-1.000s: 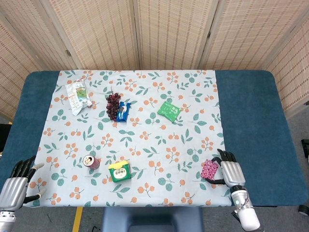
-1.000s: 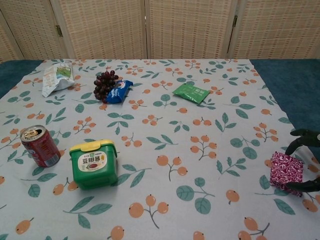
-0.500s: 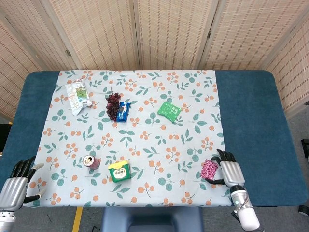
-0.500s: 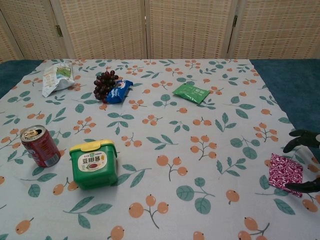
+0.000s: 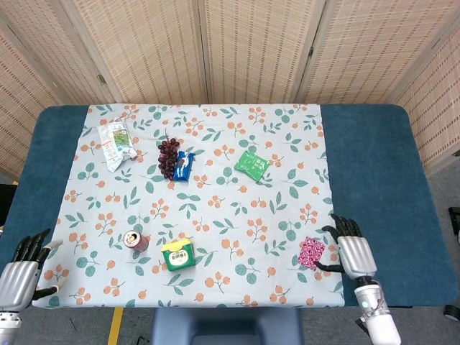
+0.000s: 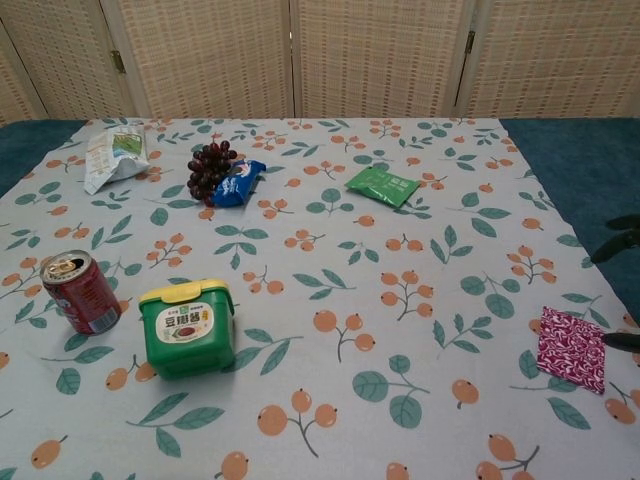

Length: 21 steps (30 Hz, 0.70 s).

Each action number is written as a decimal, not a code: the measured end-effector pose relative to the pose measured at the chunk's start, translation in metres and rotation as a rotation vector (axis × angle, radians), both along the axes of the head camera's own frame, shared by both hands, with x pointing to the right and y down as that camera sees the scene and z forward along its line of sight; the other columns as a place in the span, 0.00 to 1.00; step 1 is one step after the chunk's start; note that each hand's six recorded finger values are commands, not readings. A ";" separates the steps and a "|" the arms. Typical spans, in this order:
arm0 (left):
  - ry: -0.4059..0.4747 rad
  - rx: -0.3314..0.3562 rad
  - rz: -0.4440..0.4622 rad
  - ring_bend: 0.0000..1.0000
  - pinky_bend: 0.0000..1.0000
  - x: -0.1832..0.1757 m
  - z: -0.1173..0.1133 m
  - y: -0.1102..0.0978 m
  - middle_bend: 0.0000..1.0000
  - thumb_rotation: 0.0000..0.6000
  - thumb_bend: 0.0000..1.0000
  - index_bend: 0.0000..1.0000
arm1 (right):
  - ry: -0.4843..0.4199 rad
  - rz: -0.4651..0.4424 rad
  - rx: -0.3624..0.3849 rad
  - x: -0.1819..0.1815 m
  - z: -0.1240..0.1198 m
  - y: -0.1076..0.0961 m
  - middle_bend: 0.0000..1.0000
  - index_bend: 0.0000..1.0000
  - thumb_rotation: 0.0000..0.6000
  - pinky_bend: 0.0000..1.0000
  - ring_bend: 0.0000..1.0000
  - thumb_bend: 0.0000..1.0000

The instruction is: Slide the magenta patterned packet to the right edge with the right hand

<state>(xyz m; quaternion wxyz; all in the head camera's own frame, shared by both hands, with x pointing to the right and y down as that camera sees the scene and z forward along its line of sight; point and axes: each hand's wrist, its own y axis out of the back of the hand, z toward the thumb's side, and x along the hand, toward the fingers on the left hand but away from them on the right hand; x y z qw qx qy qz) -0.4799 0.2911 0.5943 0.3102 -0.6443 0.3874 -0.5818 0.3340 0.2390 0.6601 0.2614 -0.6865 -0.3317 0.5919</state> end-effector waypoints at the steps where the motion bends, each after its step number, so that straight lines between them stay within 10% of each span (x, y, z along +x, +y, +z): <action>1: -0.001 0.006 -0.002 0.09 0.00 0.000 -0.001 -0.002 0.07 1.00 0.24 0.24 | 0.009 -0.017 0.022 0.005 -0.008 -0.002 0.07 0.21 0.97 0.00 0.00 0.16; 13: -0.005 0.088 -0.010 0.09 0.00 0.010 -0.019 -0.016 0.07 1.00 0.24 0.22 | 0.040 0.002 0.224 0.068 -0.100 0.002 0.06 0.21 1.00 0.00 0.00 0.16; 21: -0.008 0.114 -0.004 0.09 0.00 0.015 -0.027 -0.018 0.07 1.00 0.24 0.22 | 0.006 -0.042 0.263 0.076 -0.110 0.008 0.06 0.21 1.00 0.00 0.00 0.16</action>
